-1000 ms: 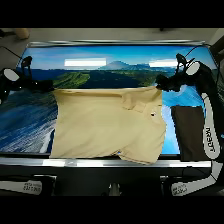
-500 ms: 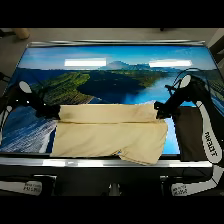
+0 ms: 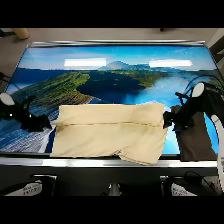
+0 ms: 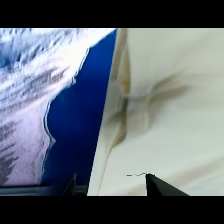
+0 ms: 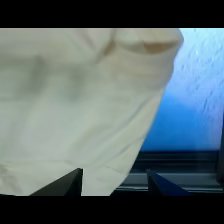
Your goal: Fold the shirts.
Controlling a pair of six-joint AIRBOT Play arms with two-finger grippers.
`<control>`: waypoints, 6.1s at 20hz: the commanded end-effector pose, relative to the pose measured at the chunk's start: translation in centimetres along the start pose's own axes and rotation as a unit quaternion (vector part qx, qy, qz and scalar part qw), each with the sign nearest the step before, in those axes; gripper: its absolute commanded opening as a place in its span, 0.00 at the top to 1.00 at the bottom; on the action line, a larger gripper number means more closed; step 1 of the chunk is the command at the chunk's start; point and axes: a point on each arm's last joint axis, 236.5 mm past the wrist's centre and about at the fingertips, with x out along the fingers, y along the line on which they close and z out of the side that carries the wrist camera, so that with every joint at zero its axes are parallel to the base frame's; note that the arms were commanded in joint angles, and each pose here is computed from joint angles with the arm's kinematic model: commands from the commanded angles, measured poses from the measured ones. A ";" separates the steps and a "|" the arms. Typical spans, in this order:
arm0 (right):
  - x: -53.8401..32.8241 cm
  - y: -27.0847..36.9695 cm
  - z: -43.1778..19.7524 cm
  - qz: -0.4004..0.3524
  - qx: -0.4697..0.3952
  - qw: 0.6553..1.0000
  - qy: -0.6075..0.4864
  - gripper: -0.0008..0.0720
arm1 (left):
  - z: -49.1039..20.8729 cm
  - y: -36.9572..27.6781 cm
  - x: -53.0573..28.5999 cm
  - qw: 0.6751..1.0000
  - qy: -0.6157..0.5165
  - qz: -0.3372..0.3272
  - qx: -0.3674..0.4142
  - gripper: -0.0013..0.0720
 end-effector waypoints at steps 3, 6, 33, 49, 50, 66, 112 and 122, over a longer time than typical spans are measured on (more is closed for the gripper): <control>2.3 -1.2 -4.7 0.008 0.001 1.000 -0.018 0.39 | -9.6 2.1 6.3 0.999 0.039 -0.003 -0.021 0.26; 2.3 -1.3 -4.6 0.007 -0.005 1.000 -0.023 0.40 | -9.5 1.4 7.3 0.999 0.022 -0.022 -0.031 0.26; -3.4 5.3 3.8 0.139 -0.002 0.970 -0.200 0.96 | 2.5 -4.0 -5.6 0.968 -0.234 -0.093 -0.024 0.96; 1.1 -1.0 13.7 0.050 -0.013 0.991 -0.120 0.02 | 17.3 -7.7 -4.8 0.973 -0.192 -0.130 -0.016 0.07; 2.0 -1.2 12.6 0.048 -0.013 0.995 -0.091 0.02 | 17.0 -8.1 -5.8 0.971 -0.203 -0.130 -0.005 0.07; -5.4 11.8 9.8 0.237 -0.056 0.964 -0.106 0.96 | 10.1 -30.6 1.9 0.950 -0.185 -0.189 0.166 0.96; 8.7 20.6 7.7 0.289 0.020 0.957 -0.032 0.94 | 6.5 -21.6 -26.8 0.844 -0.465 -0.192 0.186 0.96; -16.4 1.7 14.6 0.306 0.090 0.913 -0.256 0.96 | 6.9 -20.8 -26.6 0.846 -0.469 -0.170 0.188 0.96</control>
